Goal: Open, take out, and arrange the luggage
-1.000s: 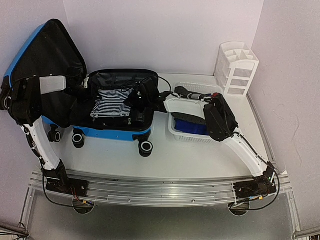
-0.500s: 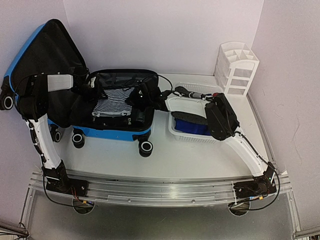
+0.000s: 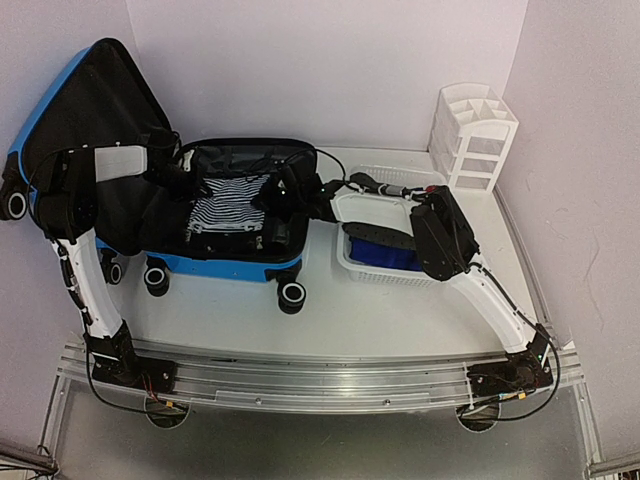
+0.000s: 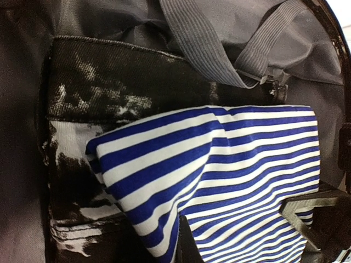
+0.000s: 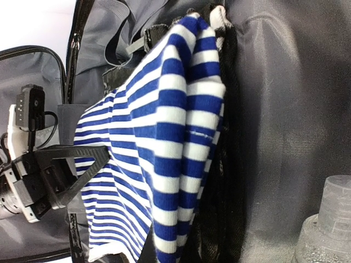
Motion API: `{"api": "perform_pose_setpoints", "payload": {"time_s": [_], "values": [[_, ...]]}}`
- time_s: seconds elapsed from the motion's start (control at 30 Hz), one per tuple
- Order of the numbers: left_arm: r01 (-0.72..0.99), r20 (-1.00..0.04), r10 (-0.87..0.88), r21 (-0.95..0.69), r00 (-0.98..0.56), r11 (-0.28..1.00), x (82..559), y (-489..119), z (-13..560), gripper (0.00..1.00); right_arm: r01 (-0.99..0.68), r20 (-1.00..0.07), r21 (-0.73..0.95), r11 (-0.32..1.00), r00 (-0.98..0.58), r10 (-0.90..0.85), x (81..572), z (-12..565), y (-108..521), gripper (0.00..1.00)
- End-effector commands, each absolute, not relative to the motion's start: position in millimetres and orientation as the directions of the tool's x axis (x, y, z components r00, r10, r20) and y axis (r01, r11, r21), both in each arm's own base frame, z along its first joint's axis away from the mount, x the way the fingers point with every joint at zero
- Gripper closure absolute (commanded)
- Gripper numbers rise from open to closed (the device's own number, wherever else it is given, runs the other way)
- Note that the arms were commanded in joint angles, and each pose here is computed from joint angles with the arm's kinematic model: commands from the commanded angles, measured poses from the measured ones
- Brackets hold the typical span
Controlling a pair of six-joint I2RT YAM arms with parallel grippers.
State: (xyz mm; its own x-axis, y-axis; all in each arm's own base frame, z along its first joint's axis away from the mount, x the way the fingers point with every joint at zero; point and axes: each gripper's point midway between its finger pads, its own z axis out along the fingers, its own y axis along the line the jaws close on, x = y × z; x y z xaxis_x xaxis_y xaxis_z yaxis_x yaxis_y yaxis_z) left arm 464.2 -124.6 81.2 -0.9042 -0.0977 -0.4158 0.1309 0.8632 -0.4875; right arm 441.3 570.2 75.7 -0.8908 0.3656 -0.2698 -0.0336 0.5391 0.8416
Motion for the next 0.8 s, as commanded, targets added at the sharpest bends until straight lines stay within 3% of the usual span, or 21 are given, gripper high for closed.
{"api": "perform_pose_setpoints", "payload": {"time_s": [0.0,0.4,0.77], "values": [[0.219,-0.513,-0.080,-0.497,-0.855,0.840,473,-138,138,1.00,-0.099,-0.337,0.857,0.506,-0.851,0.404,456,143,561,1.00],[0.275,-0.545,-0.050,-0.497,-0.837,0.823,468,-142,174,1.00,-0.188,-0.419,0.845,0.501,-0.814,0.402,456,191,555,1.00],[0.329,-0.552,-0.073,-0.592,-0.831,0.736,464,-165,236,1.00,-0.260,-0.486,0.823,0.504,-0.782,0.391,449,244,538,1.00]]}}
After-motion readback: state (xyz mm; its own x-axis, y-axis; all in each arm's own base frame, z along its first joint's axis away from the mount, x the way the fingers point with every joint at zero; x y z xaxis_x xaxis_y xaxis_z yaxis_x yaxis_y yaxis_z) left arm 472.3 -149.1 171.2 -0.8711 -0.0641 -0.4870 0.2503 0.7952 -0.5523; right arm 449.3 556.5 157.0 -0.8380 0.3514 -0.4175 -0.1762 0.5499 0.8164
